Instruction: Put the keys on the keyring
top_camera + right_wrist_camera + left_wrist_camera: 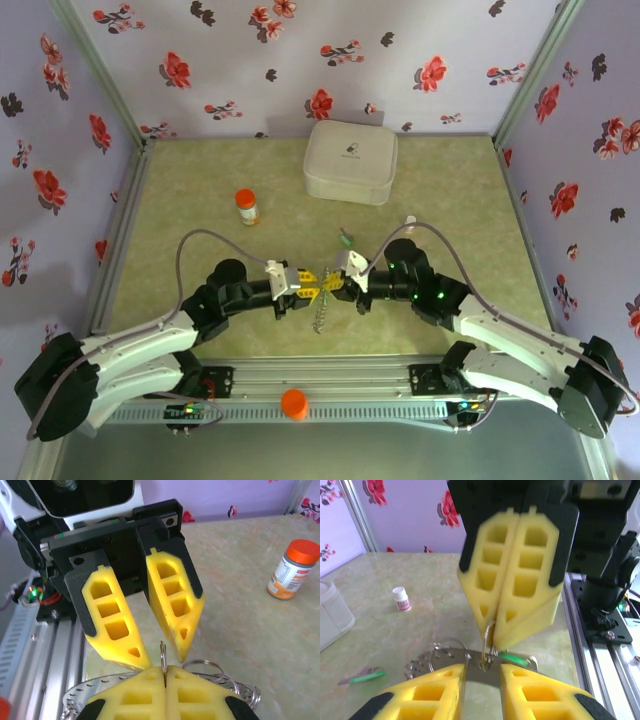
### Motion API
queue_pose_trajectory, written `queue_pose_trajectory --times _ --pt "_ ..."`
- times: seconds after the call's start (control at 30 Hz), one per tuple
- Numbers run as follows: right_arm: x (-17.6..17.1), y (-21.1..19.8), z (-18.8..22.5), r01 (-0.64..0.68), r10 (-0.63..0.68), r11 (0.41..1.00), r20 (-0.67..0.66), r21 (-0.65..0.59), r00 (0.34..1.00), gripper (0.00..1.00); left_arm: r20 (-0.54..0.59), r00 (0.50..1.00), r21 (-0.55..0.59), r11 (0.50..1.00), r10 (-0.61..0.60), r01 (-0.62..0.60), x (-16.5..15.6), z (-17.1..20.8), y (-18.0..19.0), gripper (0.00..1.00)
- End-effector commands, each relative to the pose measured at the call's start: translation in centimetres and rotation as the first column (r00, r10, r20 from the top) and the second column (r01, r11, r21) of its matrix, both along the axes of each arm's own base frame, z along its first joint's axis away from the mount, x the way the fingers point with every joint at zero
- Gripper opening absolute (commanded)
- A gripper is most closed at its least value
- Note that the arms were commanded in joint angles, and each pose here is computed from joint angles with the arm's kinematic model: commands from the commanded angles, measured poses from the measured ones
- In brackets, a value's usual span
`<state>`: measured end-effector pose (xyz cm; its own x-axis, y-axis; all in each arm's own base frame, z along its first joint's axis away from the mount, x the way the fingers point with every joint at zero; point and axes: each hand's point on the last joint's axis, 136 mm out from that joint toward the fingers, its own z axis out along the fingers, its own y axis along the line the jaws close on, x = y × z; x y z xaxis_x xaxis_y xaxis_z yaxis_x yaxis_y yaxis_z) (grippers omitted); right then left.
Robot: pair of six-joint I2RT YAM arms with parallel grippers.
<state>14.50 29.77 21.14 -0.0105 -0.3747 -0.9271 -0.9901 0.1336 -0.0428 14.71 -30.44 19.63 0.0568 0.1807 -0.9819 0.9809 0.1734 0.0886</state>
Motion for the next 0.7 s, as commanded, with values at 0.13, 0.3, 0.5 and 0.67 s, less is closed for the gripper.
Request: queue_pose_trajectory --times 0.13,0.3,0.5,0.67 --pt "-0.2 -0.9 -0.8 -0.034 0.056 0.969 0.08 -0.246 0.995 0.0 0.038 0.998 0.153 0.987 -0.045 0.038 -0.3 -0.5 0.1 0.25" --pt "0.0 -0.5 -0.4 -0.04 0.071 0.961 0.105 -0.274 0.992 0.0 0.027 0.997 0.134 0.988 -0.077 0.072 -0.6 -0.1 -0.5 0.24" --pt "-0.4 0.6 -0.1 -0.075 0.107 0.963 0.108 -0.26 0.988 0.0 0.011 0.994 0.113 0.988 -0.106 0.104 -0.9 0.1 -1.2 0.2" --pt "-0.8 1.2 0.0 -0.093 0.118 0.966 0.094 -0.241 0.989 0.0 0.014 0.994 0.111 0.988 -0.11 0.108 -0.9 0.3 -1.4 0.1"
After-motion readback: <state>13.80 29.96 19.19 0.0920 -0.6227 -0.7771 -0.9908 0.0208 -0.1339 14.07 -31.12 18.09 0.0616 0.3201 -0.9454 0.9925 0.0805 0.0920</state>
